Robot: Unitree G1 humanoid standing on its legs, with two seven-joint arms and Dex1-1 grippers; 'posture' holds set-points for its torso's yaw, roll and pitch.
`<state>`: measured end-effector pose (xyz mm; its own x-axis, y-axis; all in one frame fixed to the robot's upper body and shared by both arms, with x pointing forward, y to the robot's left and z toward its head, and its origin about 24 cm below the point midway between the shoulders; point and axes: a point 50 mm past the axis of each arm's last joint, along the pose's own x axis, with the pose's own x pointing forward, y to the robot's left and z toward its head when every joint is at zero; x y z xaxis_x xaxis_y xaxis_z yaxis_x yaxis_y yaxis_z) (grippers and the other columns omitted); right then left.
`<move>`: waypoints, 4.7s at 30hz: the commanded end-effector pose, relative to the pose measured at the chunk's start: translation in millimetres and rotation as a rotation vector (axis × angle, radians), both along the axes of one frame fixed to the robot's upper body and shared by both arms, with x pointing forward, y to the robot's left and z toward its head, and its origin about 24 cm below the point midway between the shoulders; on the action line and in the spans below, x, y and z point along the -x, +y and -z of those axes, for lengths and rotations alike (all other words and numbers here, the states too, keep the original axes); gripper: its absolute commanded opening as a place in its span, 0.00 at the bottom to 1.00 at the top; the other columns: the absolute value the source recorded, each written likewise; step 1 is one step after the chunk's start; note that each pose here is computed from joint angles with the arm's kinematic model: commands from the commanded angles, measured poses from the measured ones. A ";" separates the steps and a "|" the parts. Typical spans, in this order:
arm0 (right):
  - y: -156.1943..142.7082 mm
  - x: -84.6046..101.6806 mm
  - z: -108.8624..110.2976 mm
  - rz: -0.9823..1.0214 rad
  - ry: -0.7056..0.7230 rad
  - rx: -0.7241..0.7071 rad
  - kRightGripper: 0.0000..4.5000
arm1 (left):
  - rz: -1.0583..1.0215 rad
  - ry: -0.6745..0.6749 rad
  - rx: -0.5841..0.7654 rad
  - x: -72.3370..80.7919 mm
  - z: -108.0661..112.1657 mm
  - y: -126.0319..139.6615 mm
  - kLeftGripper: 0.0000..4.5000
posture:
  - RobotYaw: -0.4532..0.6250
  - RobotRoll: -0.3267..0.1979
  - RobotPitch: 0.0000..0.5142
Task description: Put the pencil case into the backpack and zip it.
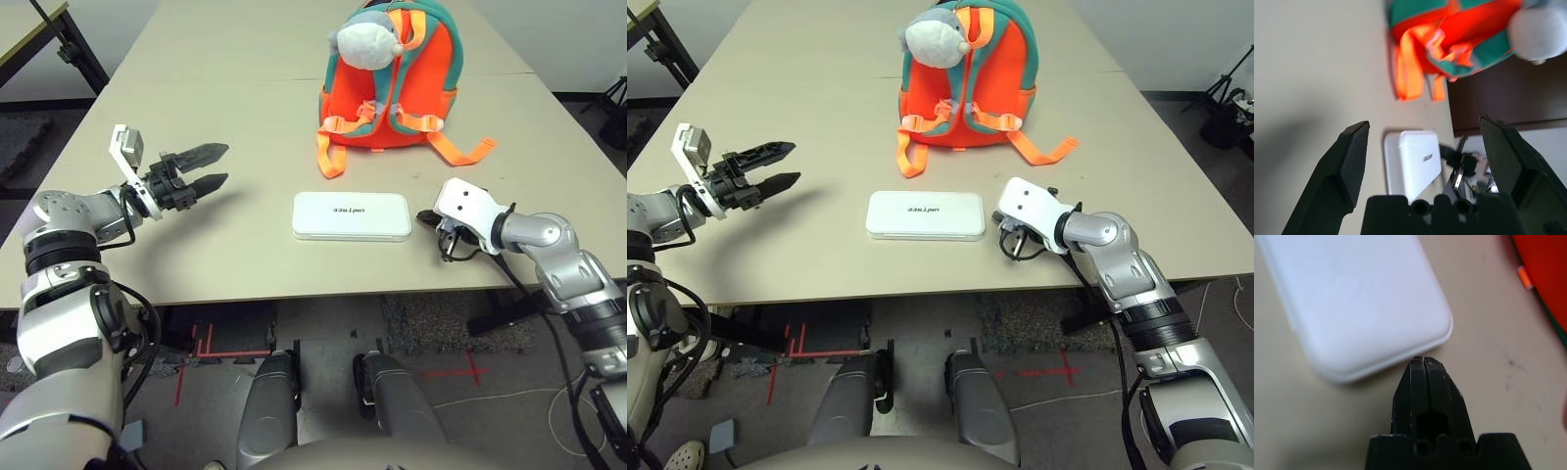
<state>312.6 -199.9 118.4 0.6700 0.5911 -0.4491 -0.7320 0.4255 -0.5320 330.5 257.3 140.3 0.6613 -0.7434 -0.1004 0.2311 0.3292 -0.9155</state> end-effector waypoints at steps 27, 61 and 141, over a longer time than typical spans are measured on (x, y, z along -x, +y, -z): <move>-7.7 7.5 4.3 0.012 0.019 0.041 0.01 | 0.313 0.261 -0.059 -5.3 36.2 -65.5 1.00 | 0.22 0.62 0.31; 44.4 1.4 2.3 -0.102 0.016 -0.033 0.00 | 0.392 0.258 -0.145 -2.4 47.8 -75.1 0.69 | 0.22 0.62 0.31; 79.9 -100.4 -80.7 0.427 -0.062 -0.982 1.00 | -0.384 -1.109 -0.220 -23.5 -182.6 -13.5 0.28 | 0.28 0.62 0.27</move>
